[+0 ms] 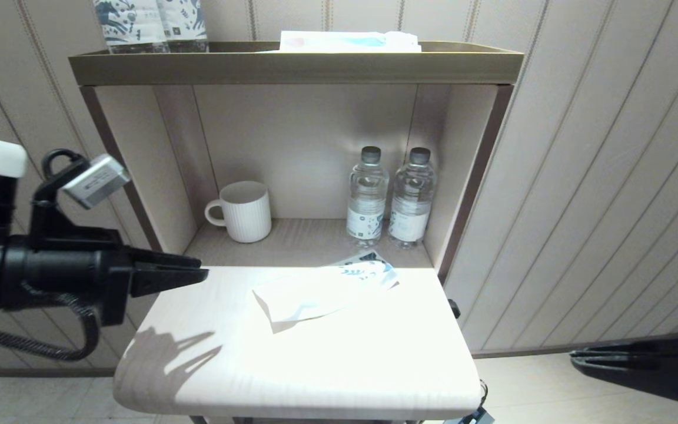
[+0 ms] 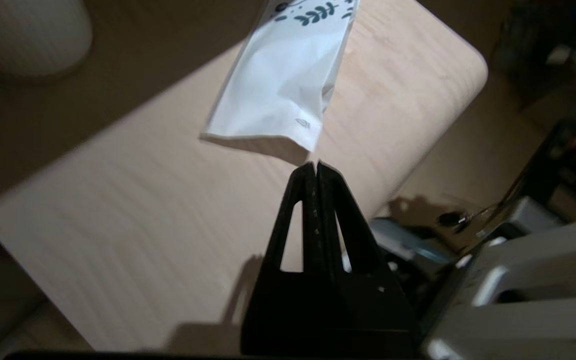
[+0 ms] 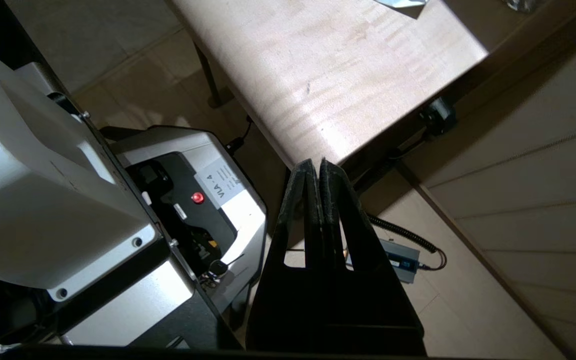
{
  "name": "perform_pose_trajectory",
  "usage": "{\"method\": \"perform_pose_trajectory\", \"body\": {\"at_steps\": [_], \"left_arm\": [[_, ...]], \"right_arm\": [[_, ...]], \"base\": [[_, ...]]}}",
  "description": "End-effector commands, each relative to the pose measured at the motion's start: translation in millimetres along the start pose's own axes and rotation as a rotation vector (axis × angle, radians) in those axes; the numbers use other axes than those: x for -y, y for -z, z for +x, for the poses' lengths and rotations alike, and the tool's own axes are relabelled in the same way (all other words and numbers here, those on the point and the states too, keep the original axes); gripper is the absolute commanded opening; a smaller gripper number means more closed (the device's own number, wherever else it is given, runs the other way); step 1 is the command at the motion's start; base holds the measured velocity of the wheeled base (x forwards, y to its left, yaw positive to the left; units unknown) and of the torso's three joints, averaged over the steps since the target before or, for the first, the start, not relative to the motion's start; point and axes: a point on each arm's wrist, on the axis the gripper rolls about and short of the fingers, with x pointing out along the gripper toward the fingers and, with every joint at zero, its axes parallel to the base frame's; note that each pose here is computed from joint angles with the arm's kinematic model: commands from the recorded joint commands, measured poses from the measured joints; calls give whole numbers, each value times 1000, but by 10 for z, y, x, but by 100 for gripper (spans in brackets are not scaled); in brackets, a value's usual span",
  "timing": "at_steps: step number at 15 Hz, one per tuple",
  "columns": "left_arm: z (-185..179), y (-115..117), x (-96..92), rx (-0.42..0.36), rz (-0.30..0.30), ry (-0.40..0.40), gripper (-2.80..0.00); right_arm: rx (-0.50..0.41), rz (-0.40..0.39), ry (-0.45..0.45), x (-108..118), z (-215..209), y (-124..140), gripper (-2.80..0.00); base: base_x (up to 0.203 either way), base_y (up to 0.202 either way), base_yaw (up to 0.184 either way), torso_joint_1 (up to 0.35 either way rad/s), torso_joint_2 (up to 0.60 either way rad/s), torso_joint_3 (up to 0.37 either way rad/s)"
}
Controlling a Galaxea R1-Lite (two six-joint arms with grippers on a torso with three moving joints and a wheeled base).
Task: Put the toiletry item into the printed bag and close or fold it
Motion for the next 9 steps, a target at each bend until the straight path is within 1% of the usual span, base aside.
{"method": "perform_pose_trajectory", "body": {"at_steps": [1, 2, 3, 4, 5, 7, 8, 9], "left_arm": [[-565, 64, 451, 99, 83, -44, -280], [-791, 137, 623, 124, 102, -112, -280], [-1012, 246, 788, 149, 112, -225, -280], [-1203, 393, 941, 177, 107, -347, -280], [-1366, 574, 1084, 208, 88, -461, -280], [-1553, 996, 1286, 233, 23, -652, -280], [-1563, 1228, 1331, 219, -35, -766, -280], [-1504, 1413, 1331, 186, -107, -875, -280]], "right_arm": [[57, 51, 49, -63, -228, 93, -280], [83, 124, 122, -79, -350, 152, -280], [113, 193, 227, -108, -488, 242, -280], [140, 237, 325, -168, -607, 364, -280], [161, 269, 414, -253, -694, 525, -280], [154, 317, 535, -451, -693, 982, -280], [141, 331, 582, -545, -627, 1243, -280], [110, 339, 610, -592, -523, 1458, -280]], "base": [[0, 0, 0, 0, 0, 0], [0, 0, 0, 0, 0, 0], [0, 0, 0, 0, 0, 0], [0, 0, 0, 0, 0, 0], [0, 0, 0, 0, 0, 0], [0, 0, 0, 0, 0, 0], [0, 0, 0, 0, 0, 0], [0, 0, 0, 0, 0, 0]]}}
